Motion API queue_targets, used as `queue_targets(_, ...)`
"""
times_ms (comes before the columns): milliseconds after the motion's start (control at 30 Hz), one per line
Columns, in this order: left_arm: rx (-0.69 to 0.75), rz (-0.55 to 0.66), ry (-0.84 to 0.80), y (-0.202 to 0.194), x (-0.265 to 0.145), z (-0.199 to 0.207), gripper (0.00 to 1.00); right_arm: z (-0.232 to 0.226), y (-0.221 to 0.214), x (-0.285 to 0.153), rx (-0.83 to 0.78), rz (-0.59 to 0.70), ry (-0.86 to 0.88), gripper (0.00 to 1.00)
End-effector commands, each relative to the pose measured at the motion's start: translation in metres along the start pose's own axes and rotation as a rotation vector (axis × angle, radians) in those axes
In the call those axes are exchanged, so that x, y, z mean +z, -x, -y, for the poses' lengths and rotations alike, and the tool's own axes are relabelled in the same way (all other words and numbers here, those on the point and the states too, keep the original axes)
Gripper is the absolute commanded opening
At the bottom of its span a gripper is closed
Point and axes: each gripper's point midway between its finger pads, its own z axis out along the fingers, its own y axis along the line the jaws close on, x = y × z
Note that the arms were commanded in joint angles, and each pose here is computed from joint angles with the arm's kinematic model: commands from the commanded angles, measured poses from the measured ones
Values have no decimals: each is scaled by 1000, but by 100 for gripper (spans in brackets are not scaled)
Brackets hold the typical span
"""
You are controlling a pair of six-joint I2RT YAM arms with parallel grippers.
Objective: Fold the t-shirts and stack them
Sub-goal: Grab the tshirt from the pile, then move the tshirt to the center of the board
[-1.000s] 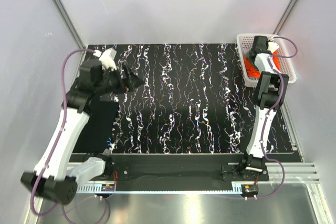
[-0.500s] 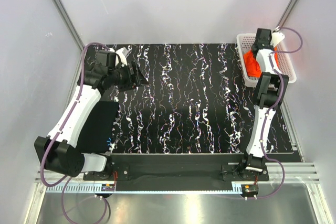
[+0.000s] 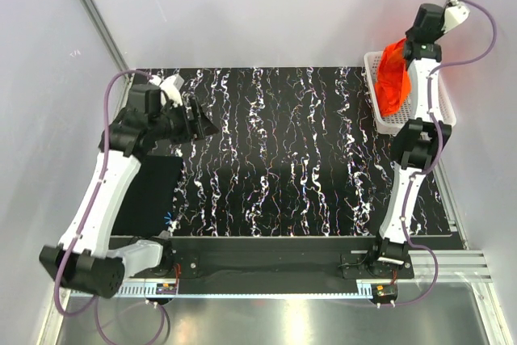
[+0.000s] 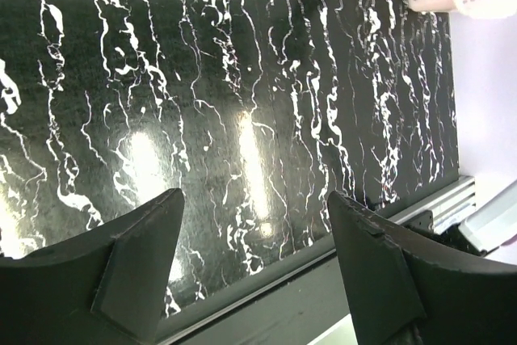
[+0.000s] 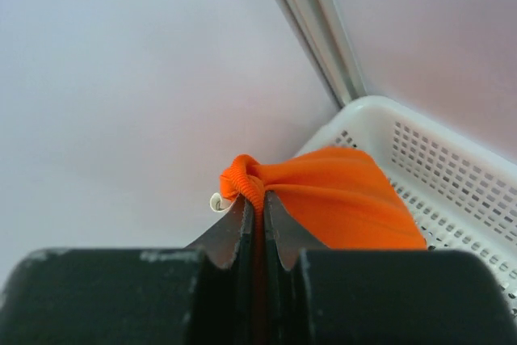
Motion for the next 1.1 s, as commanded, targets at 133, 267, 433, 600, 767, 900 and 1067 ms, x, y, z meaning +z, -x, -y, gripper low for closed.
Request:
queue_targets(133,79,100,-42,-23,-57,12,77,-100,180,-150,158,219,382,0)
queue_targets(267,74,132,-71,-40,-74,16,78,-138,241,-250,166,299,593,0)
queue_targets(433,60,169,-112,-52,-89,23,79,-162,286,-355,229,327,847,0)
queue_targets(600,59,247,-135,-44,-108,33,95,-168,296,-442,300,224,1076,0)
queue_targets(767,38,246,-251,-41,-116,58,97,-150,252,-492,359,-61,1181,2)
queue_targets(900,19,244,-300,-33,-115,69,98,-125,124,-474,364,-526,1121,15)
queue_targets(1067,-60,193,-288,-13,-88,68,91,-64,-37,-481,300,-1007,1024,43)
